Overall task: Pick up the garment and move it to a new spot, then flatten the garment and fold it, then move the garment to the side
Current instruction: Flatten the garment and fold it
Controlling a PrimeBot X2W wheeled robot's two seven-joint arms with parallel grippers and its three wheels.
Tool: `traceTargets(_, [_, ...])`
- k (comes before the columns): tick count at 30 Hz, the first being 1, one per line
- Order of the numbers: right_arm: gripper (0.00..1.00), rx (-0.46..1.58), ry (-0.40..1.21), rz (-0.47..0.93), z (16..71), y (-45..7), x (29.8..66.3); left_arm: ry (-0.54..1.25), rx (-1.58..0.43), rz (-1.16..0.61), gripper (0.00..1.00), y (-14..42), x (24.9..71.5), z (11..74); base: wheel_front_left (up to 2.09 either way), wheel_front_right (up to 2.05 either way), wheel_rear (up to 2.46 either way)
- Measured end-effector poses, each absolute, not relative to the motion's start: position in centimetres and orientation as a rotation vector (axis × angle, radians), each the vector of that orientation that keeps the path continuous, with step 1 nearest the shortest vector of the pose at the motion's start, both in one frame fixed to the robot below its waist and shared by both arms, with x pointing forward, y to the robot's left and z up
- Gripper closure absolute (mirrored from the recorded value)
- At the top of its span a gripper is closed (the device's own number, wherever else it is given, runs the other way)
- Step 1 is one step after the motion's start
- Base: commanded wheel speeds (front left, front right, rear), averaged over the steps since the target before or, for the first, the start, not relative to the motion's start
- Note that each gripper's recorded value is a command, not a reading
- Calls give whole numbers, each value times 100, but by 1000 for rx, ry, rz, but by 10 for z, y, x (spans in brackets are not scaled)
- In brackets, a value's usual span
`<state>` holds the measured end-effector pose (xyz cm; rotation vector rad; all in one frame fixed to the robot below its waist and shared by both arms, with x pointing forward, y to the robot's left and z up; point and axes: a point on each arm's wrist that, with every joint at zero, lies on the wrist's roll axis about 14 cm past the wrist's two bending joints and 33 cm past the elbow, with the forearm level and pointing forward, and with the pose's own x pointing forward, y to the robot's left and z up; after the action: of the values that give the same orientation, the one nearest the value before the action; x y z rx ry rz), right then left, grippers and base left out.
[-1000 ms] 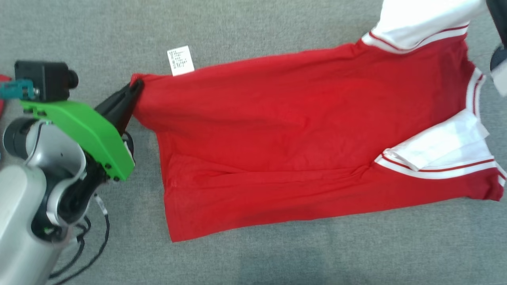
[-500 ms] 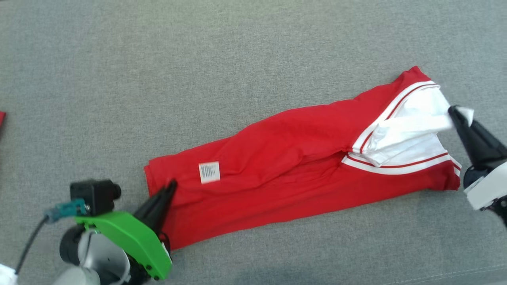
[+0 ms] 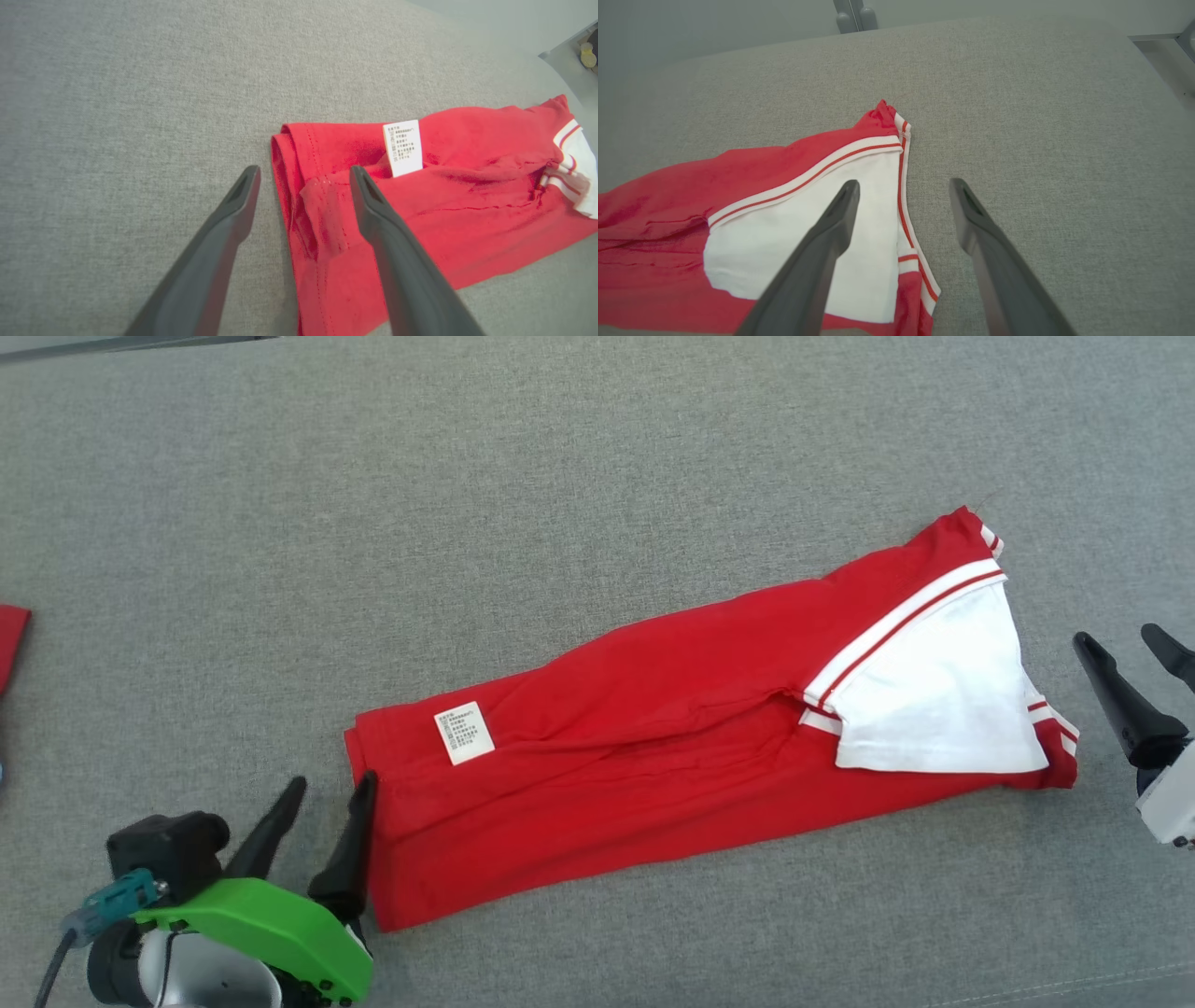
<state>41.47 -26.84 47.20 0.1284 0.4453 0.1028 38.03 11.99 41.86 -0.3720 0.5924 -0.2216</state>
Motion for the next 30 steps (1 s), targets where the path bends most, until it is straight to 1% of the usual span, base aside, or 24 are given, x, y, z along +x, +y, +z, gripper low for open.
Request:
traceTargets(6, [0, 94, 581, 101, 438, -264, 430, 394, -283, -120, 0, 150, 401, 440, 0, 0, 0])
traceTargets(12, [0, 56, 729, 129, 396, -254, 438, 311, -170, -64, 0, 177, 402, 442, 0, 0, 0])
traceTargets(15, [0, 74, 783, 146, 380, -245, 440, 296, -163, -47, 0, 184, 398, 440, 0, 0, 0])
traceTargets(18, [0, 178, 804, 177, 373, -225, 442, 290, -162, -54, 0, 185, 392, 438, 0, 0, 0])
traceTargets(19, [14, 208, 807, 191, 373, -218, 442, 291, -165, -48, 0, 186, 389, 436, 0, 0, 0])
traceTargets(20, [100, 252, 803, 205, 375, -212, 443, 293, -164, -47, 0, 188, 387, 434, 0, 0, 0])
traceTargets(23, [100, 348, 810, 242, 381, -198, 439, 284, -178, -35, 0, 190, 381, 433, 0, 0, 0])
traceTargets(25, [100, 381, 802, 227, 386, -207, 436, 279, -177, -34, 0, 192, 378, 433, 0, 0, 0])
traceTargets(28, [100, 402, 772, 155, 398, -239, 436, 270, -188, -34, 0, 190, 374, 434, 0, 0, 0])
traceTargets(29, [100, 402, 734, 90, 411, -267, 437, 259, -191, -33, 0, 190, 373, 436, 0, 0, 0])
traceTargets(30, [100, 400, 719, 59, 417, -282, 437, 256, -193, -37, 0, 190, 372, 437, 0, 0, 0])
